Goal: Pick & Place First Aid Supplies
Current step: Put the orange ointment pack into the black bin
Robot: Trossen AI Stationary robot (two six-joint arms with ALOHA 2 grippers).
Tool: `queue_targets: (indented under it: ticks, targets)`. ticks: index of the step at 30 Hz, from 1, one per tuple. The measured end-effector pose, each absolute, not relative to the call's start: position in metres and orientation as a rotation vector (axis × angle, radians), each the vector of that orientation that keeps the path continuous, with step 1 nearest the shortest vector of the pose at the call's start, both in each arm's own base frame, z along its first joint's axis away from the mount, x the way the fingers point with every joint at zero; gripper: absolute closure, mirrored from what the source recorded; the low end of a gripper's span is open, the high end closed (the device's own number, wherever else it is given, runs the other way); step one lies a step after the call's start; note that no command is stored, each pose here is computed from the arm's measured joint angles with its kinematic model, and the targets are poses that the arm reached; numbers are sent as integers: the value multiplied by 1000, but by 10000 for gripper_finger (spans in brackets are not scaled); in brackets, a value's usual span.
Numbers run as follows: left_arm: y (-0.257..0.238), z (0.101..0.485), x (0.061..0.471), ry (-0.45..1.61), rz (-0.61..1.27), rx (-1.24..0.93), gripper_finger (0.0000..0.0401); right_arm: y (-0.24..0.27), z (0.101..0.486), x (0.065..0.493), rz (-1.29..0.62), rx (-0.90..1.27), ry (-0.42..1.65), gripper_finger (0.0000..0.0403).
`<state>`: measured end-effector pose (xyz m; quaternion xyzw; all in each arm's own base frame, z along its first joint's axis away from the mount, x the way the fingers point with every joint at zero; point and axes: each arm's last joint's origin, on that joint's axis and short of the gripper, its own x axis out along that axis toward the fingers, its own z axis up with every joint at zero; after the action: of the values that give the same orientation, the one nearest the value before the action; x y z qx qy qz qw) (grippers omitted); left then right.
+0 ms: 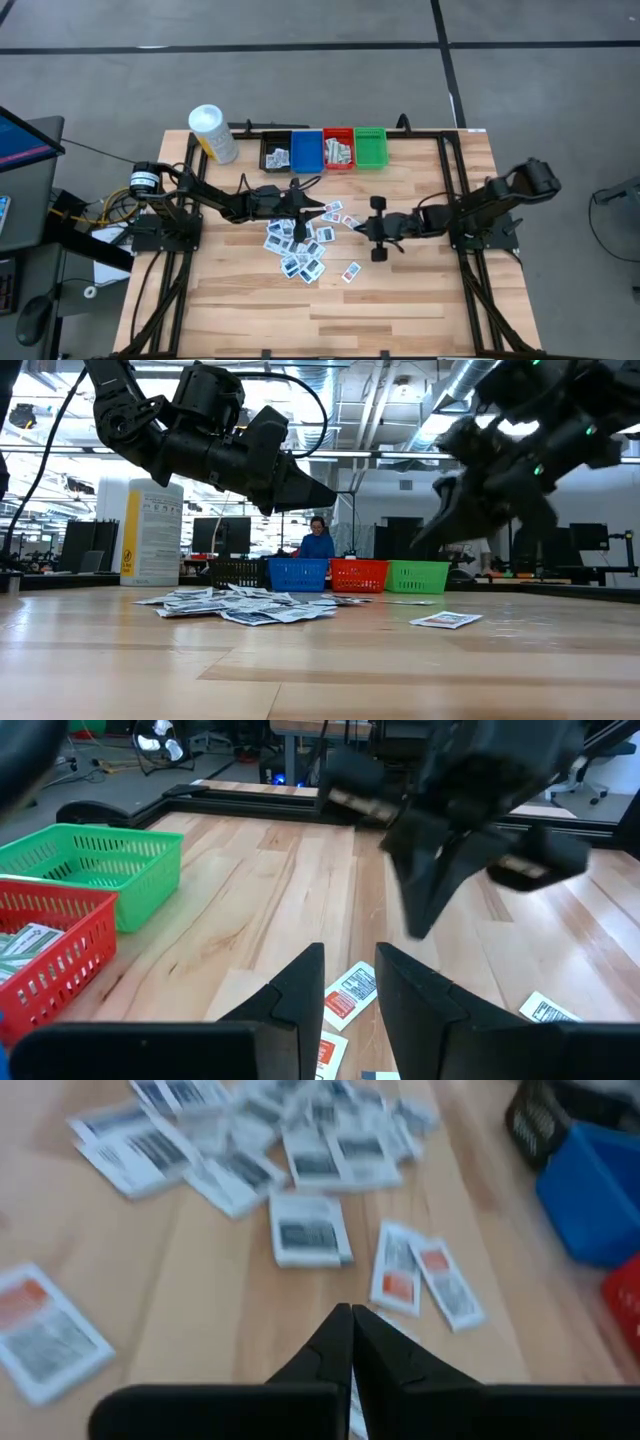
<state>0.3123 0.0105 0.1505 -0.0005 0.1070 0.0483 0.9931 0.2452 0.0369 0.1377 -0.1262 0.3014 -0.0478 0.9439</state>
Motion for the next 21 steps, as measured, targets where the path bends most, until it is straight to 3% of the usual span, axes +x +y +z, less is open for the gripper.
queue_targets:
  ticks: [7, 14, 21]
  targets:
    - [11, 151, 312, 214, 97, 0, 309, 47, 166, 238, -56, -249, 485, 402]
    - [11, 151, 312, 214, 97, 0, 309, 44, 165, 229, -71, -208, 571, 395]
    - [11, 151, 312, 213, 97, 0, 309, 40, 141, 236, -99, -199, 674, 340]
